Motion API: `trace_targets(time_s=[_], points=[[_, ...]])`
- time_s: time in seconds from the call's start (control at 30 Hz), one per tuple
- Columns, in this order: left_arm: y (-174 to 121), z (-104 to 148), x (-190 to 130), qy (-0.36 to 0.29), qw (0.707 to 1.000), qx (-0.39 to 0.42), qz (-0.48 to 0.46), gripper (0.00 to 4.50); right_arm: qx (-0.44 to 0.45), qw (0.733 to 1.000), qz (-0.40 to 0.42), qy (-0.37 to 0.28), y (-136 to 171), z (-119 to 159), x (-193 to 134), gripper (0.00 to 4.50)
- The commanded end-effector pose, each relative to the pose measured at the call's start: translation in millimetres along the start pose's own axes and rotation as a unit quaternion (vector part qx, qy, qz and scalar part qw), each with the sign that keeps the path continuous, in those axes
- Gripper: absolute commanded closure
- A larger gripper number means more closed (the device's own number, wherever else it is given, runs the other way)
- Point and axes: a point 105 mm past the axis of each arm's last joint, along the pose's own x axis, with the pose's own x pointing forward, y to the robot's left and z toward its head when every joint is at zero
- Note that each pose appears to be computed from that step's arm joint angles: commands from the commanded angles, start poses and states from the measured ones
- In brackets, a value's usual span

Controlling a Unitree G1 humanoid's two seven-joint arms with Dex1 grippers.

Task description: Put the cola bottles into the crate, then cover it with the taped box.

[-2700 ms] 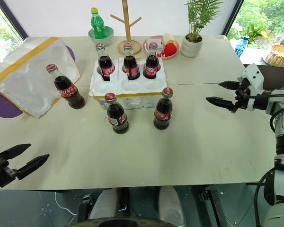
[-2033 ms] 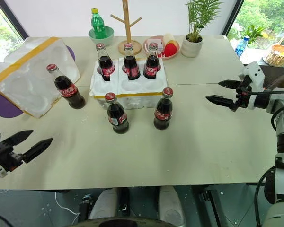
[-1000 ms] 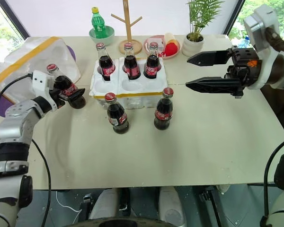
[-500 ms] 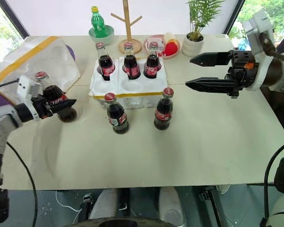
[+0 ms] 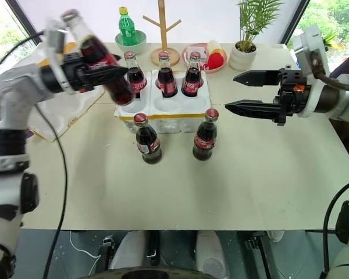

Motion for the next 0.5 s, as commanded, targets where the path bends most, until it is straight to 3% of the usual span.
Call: trace_targets(time_s=[0.03, 0.23, 0.5], points=[[5.2, 22.0, 22.1, -0.027, 0.998, 0.051, -0.014, 1.63, -0.026, 0.999, -0.016, -0.018, 7.9, 13.0, -7.9, 0.00], [5.8, 12.0, 58.9, -0.025, 0.997, 0.053, -0.044, 1.63, -0.016, 0.999, -0.043, -0.016, 16.1, 8.2, -14.9, 0.00], [-1.2, 3.2, 72.3, -0.015, 0.995, 0.049, -0.080, 1.63, -0.004, 0.997, -0.070, -0.017, 22.0, 5.0, -20.4, 0.00]])
